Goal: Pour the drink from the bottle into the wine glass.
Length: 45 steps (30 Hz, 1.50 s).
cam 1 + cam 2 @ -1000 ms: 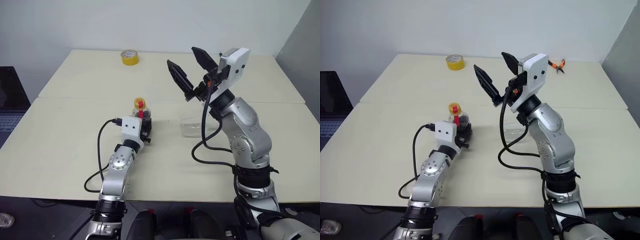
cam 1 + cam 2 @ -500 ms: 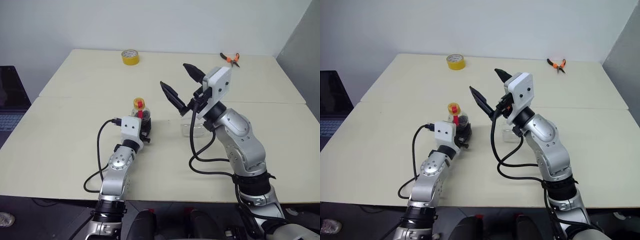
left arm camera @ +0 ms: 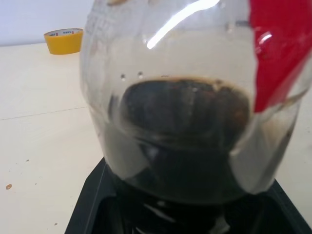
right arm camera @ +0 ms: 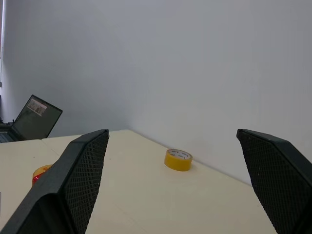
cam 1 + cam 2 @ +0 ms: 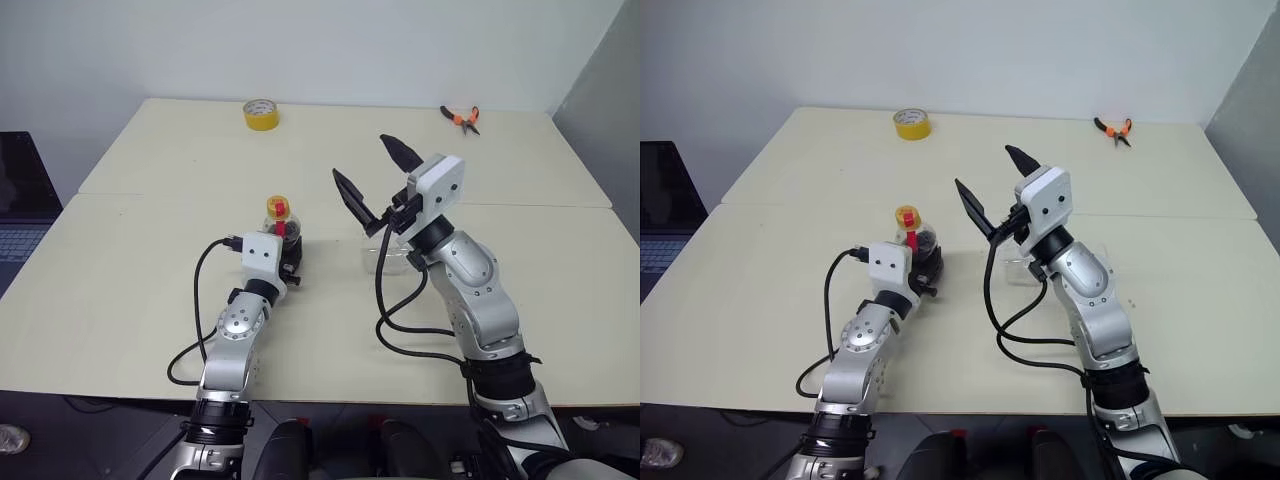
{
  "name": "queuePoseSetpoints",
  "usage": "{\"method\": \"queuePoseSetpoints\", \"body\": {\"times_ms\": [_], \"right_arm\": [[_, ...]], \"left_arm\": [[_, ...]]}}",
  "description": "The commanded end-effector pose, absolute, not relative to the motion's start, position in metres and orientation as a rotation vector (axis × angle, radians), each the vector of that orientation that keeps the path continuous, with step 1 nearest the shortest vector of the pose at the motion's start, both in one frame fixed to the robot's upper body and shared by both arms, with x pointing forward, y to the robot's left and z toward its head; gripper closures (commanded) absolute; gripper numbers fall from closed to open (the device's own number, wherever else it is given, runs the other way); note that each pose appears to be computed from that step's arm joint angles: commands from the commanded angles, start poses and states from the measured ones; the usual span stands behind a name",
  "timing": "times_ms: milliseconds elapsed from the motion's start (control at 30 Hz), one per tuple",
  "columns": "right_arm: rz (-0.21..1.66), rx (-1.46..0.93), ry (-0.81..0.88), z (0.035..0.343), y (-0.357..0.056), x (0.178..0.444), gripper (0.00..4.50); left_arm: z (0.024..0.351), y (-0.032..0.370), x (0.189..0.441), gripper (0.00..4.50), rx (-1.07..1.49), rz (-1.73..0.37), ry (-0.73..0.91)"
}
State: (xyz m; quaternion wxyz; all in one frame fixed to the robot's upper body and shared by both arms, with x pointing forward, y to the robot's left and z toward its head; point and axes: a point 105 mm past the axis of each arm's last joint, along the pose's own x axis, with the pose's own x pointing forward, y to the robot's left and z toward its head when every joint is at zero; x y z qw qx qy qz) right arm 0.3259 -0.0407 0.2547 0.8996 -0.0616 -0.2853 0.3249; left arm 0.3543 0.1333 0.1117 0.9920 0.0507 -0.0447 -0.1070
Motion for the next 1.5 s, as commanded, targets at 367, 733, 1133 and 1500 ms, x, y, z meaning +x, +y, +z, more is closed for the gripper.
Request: {"method": "queuePoseSetpoints", "body": {"times_ms": [367,733,1133,1500], "right_arm": [[0.790,-0.096,-0.508,0.227,-0.047,0.307,0.00],[0.927,-0.114,-0.282,0.173,-0.075,0.278,0.00],[1.062,-0.132,-0.134,0.155,-0.084,0.258,0.00],[1.119,-0.037,-0.146,0.196,-0.074,0.243,0.00]], "left_arm": [[0.157,0.131,0.349,2.68,0.126,-0.547,-0.178],[0.155,0.116,0.304,2.68,0.084,-1.081,0.041],[0.130,0.098,0.281,2.68,0.137,-1.250,0.088],[0.110,0.093,0.287,2.68,0.198,-1.230,0.048]]}}
